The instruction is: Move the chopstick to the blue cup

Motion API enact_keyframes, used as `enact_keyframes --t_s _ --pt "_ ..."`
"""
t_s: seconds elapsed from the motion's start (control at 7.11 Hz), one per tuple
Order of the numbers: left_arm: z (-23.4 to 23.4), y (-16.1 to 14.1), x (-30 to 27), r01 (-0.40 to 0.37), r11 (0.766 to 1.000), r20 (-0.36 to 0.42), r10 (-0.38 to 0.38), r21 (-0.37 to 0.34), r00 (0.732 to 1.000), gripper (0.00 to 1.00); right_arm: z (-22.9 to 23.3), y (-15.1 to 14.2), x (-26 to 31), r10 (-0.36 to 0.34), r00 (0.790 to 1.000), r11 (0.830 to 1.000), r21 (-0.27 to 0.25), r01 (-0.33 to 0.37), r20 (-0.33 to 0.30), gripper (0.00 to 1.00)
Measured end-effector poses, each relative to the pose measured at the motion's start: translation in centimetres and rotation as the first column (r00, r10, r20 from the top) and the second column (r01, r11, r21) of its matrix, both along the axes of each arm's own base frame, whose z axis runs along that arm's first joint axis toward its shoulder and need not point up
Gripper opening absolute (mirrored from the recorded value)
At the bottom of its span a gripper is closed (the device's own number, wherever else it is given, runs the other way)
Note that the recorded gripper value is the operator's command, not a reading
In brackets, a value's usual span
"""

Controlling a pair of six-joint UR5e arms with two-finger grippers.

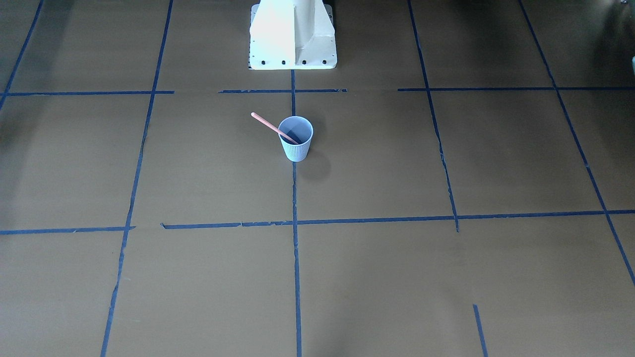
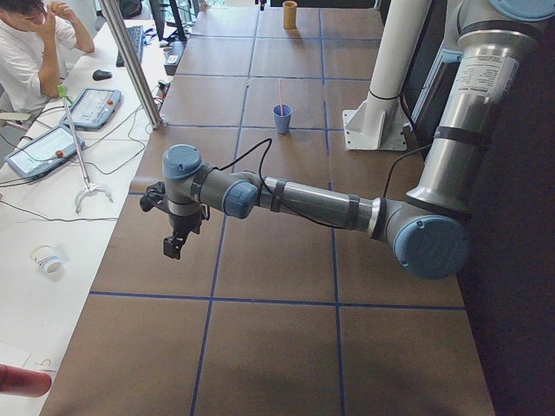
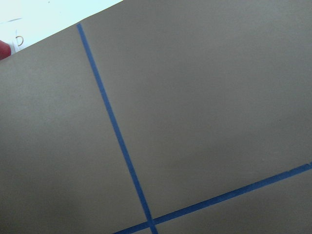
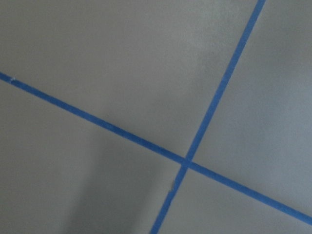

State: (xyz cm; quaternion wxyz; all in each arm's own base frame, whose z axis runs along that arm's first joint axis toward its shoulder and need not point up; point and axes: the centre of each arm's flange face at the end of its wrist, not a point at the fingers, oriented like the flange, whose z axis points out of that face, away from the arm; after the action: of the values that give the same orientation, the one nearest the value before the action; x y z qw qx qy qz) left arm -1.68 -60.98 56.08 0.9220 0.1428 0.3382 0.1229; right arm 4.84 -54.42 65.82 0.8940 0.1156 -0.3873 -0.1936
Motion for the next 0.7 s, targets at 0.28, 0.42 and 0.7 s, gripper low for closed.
enact_keyframes --t_s 0.28,0.42,0.7 --pt "4.4 1.1 -3.2 -0.023 0.990 -0.119 0.006 -0.141 0.993 1.00 1.2 0.4 0.6 -0.112 0.993 0.989 -0.104 0.109 -0.023 1.00" --pt "6.3 1.6 -4.4 -0.038 0.979 -0.142 0.009 -0.200 0.990 1.00 0.7 0.2 0.6 -0.109 0.994 0.982 -0.157 0.104 -0.022 1.00" --pt "6.1 1.8 -5.5 -0.042 0.966 -0.157 0.001 -0.255 0.988 1.00 -1.7 -1.2 0.7 -0.035 0.999 0.975 -0.220 0.028 -0.031 1.00"
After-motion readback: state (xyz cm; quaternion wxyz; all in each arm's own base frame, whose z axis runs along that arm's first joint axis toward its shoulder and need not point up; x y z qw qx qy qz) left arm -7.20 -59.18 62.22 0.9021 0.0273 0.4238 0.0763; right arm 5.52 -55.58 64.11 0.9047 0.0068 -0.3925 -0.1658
